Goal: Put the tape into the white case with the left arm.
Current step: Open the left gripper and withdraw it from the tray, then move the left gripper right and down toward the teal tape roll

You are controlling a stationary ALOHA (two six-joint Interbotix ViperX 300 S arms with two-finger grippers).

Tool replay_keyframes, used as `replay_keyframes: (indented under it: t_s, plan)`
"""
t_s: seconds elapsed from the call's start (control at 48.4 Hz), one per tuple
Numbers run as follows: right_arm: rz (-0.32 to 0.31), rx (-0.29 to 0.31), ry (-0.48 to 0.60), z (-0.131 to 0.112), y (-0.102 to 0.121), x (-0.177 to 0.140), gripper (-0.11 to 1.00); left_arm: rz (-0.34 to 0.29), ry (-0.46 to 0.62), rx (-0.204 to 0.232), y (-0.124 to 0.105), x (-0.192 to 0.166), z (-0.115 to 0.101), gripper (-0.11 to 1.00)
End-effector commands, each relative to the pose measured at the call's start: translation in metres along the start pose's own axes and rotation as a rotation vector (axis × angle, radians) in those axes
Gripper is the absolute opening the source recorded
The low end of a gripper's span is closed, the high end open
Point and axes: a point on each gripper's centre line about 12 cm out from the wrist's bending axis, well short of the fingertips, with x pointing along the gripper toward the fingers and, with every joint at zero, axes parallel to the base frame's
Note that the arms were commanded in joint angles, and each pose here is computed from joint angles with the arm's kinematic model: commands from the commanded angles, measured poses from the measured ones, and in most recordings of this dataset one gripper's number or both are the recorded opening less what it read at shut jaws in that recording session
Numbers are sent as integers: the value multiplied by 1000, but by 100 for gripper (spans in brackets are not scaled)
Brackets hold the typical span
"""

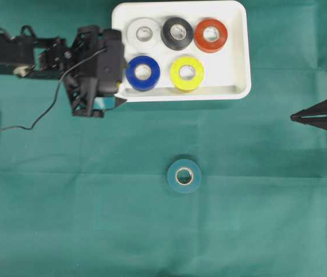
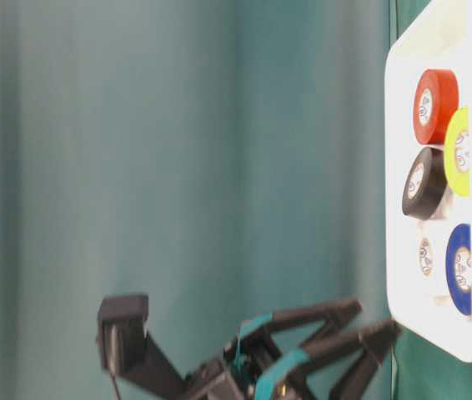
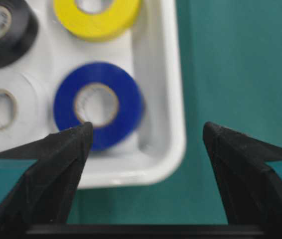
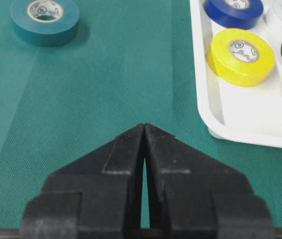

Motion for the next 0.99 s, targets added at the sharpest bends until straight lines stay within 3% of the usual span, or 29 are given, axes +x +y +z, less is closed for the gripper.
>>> replay_keyframes:
  t_s: [0.0, 0.599, 0.971]
  plan:
    - [0, -2, -11, 4, 0, 1, -9, 0, -51, 1, -5, -16, 6, 90]
    - [0, -2, -14, 5, 0, 1, -9, -74, -104, 66, -48, -58, -27, 90]
    - [-1, 1, -12, 5, 0, 1, -9, -96, -109, 24, -57, -66, -40, 90]
